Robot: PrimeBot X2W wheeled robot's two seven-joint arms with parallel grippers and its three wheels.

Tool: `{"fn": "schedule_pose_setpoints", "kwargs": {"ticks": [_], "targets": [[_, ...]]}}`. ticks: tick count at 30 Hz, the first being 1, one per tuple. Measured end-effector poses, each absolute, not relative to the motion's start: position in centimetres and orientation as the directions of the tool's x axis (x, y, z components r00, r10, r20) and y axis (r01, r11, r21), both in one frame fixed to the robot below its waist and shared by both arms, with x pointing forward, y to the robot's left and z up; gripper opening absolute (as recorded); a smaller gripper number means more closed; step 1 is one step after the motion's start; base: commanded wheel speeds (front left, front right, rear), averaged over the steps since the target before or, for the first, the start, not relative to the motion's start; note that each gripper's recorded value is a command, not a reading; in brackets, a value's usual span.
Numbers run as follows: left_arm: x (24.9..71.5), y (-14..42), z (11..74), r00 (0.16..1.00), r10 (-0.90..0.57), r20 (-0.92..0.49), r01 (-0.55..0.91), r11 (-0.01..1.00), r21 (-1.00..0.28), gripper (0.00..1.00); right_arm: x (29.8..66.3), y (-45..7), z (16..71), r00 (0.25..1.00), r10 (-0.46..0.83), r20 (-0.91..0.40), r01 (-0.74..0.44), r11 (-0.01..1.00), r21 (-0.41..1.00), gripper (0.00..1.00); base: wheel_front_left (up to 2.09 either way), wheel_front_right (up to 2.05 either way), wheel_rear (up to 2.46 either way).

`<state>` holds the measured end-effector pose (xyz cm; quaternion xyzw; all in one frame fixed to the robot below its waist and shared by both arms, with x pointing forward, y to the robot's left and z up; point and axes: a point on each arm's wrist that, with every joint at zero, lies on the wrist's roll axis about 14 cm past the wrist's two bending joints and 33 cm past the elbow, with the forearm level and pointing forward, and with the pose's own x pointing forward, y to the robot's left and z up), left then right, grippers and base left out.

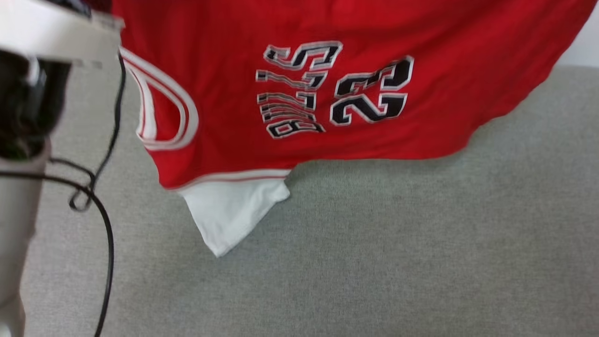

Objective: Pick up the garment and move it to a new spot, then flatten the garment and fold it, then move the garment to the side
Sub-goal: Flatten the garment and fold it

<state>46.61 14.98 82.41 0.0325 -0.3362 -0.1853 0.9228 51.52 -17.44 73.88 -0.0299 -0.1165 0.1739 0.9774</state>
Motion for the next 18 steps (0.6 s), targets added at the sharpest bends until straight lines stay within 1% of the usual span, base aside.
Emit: {"fn": "schedule_pose_setpoints", "kwargs": {"ticks": [6,11,14,18], "targets": [[51.5,15.0,83.4,0.712,-0.368,0.598,0.324,0.928,0.185,0.00,55.0,-17.2,74.4,0.915,0.330,0.233,-0.312,0.943,-0.111,0.00,0.00,0.00,0.00],[56.4,14.9,83.7,0.718,-0.371,0.589,0.316,0.928,0.199,0.00,59.1,-17.4,74.9,0.918,0.303,0.254,-0.280,0.952,-0.122,0.00,0.00,0.00,0.00],[59.4,14.5,83.1,0.725,-0.372,0.579,0.336,0.926,0.175,0.00,61.7,-17.6,75.0,0.921,0.284,0.265,-0.258,0.958,-0.129,0.00,0.00,0.00,0.00],[62.8,14.3,83.0,0.722,-0.369,0.585,0.330,0.927,0.178,0.00,65.0,-18.0,75.5,0.921,0.255,0.294,-0.222,0.965,-0.139,0.00,0.00,0.00,0.00]]}}
